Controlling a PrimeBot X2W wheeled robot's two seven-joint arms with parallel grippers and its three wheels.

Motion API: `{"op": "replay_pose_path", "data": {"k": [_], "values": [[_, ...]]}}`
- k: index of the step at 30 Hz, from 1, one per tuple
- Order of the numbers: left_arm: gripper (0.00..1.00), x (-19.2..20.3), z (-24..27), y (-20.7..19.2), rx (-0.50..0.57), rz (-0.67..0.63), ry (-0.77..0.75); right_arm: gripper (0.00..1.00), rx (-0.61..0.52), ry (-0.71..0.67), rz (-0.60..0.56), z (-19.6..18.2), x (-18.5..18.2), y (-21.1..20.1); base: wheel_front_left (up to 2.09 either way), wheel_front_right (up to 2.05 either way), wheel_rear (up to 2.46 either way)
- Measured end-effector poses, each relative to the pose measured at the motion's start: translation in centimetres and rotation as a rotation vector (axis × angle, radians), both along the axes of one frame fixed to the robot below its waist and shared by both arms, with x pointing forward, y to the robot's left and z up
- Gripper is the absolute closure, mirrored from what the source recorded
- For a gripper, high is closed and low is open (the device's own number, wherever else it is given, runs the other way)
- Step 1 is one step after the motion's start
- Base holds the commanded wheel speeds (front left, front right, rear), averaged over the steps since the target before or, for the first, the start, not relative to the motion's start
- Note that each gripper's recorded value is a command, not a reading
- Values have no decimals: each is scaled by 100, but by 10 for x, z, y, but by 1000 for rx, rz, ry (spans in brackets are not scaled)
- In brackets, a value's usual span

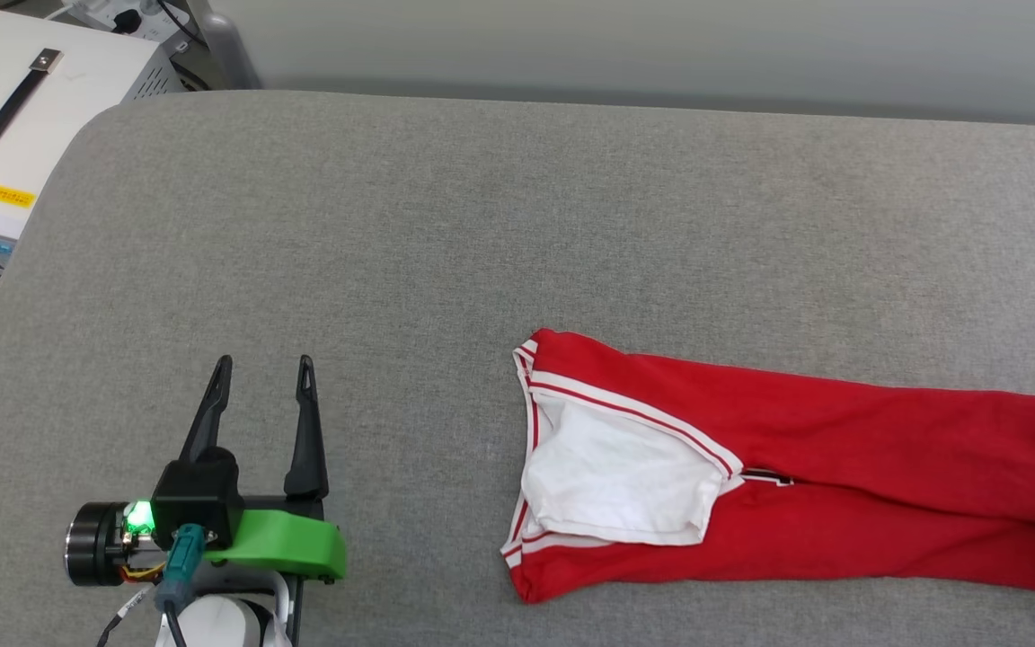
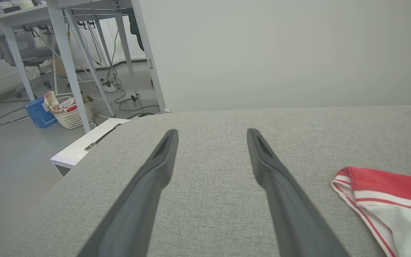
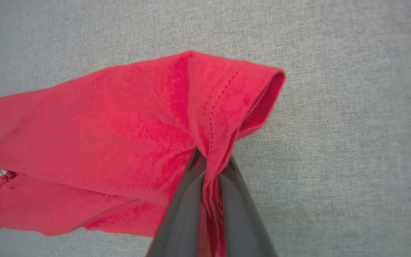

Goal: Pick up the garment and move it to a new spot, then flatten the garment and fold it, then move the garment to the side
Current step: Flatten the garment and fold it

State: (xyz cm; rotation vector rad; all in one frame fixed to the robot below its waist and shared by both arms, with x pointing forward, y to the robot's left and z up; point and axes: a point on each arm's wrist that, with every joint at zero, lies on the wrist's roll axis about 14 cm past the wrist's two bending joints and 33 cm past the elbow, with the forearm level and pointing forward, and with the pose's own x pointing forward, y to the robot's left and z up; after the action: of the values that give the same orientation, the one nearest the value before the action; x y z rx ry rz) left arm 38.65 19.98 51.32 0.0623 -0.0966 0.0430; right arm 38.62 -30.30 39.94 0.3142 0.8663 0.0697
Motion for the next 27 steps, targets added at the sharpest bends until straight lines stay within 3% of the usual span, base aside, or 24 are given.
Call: {"op": "replay_pose_path", "data": {"k": [9, 17, 27], "values": [[0, -3, -1, 1, -1, 6, 0, 100, 46, -34, 168, 26, 3, 44, 0, 0, 0], [0, 0, -8, -2, -8, -2, 18, 100, 146, -87, 457, 54, 10, 142, 0, 0, 0], [0, 5, -16, -1, -11, 4, 41, 100, 153, -71, 797, 63, 11, 245, 0, 0, 0]]}}
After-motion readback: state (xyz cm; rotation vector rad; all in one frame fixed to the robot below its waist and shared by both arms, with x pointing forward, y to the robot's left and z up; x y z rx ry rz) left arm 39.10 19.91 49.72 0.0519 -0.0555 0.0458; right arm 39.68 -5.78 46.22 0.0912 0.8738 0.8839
